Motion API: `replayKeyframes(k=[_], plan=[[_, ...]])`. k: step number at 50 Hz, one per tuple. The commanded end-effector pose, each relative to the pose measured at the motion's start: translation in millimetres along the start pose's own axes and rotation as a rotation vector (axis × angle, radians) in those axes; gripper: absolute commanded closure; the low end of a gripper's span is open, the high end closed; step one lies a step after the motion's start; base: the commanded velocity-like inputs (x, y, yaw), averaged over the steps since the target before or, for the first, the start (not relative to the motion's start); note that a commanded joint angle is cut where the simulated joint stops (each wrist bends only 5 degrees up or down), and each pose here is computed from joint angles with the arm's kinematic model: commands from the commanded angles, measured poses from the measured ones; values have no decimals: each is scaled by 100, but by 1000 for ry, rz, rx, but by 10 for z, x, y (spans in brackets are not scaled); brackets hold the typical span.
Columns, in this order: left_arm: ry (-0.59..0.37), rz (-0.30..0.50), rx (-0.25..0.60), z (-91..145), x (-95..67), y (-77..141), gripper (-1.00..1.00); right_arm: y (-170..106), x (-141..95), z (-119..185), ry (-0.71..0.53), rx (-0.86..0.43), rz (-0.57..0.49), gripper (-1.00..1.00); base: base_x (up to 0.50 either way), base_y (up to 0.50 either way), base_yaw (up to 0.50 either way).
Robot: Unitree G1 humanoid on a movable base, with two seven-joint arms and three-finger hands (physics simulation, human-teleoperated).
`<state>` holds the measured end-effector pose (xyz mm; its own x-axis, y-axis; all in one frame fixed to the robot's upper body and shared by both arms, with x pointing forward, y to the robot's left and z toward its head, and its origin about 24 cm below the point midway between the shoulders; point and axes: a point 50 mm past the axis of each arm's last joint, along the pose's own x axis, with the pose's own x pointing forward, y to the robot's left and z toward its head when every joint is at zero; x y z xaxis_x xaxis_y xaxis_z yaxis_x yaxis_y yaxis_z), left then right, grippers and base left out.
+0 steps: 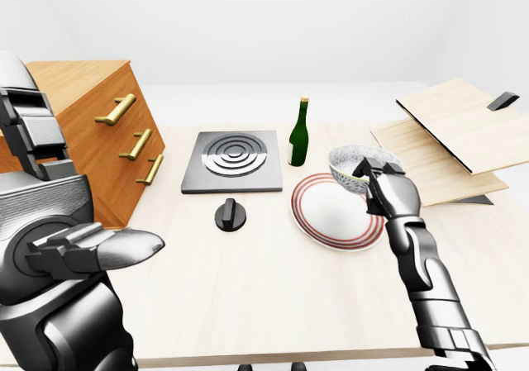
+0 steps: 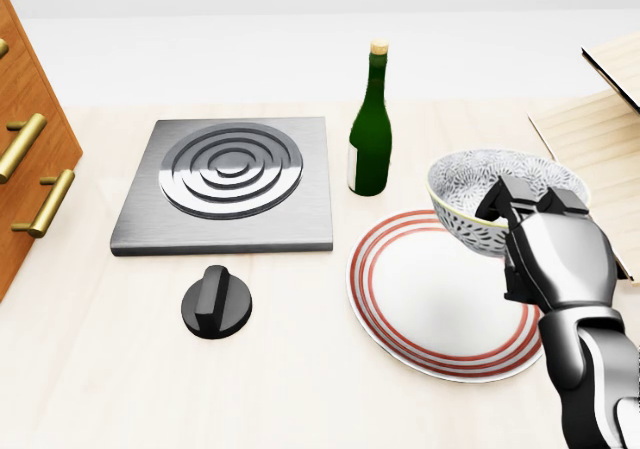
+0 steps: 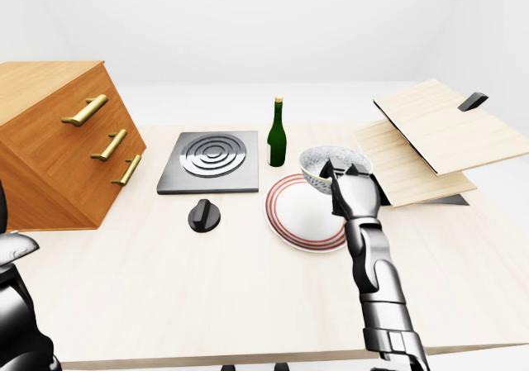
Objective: Pick up the akita bowl and put it on the plate.
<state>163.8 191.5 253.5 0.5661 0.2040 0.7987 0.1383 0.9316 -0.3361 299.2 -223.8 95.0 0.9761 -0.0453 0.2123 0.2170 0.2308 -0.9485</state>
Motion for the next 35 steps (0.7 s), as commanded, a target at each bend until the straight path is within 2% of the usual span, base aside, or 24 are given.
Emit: replayKeyframes(k=[1,3,4,8,15,35], plan=[[-11,0,-7,23,1,-10,-100,16,78,1,-2,-28,-22,98,0,0,0],[-3,0,-3,7,-2,-6,-100,12,86,13,-3,-17,-32,98,0,0,0],[-8,2,-6,15,0,-5,-100,26,87,34,3,32,-31,98,0,0,0],[8,-1,6,-19,-5,1,-100,98,81,59,-15,-17,-16,98,0,0,0],[1,1,2,-3,-2,-1,-100,191,86,29,19,46,5,98,0,0,0],[5,-1,6,-12,-6,1,-100,309,20,17,21,18,17,98,0,0,0]])
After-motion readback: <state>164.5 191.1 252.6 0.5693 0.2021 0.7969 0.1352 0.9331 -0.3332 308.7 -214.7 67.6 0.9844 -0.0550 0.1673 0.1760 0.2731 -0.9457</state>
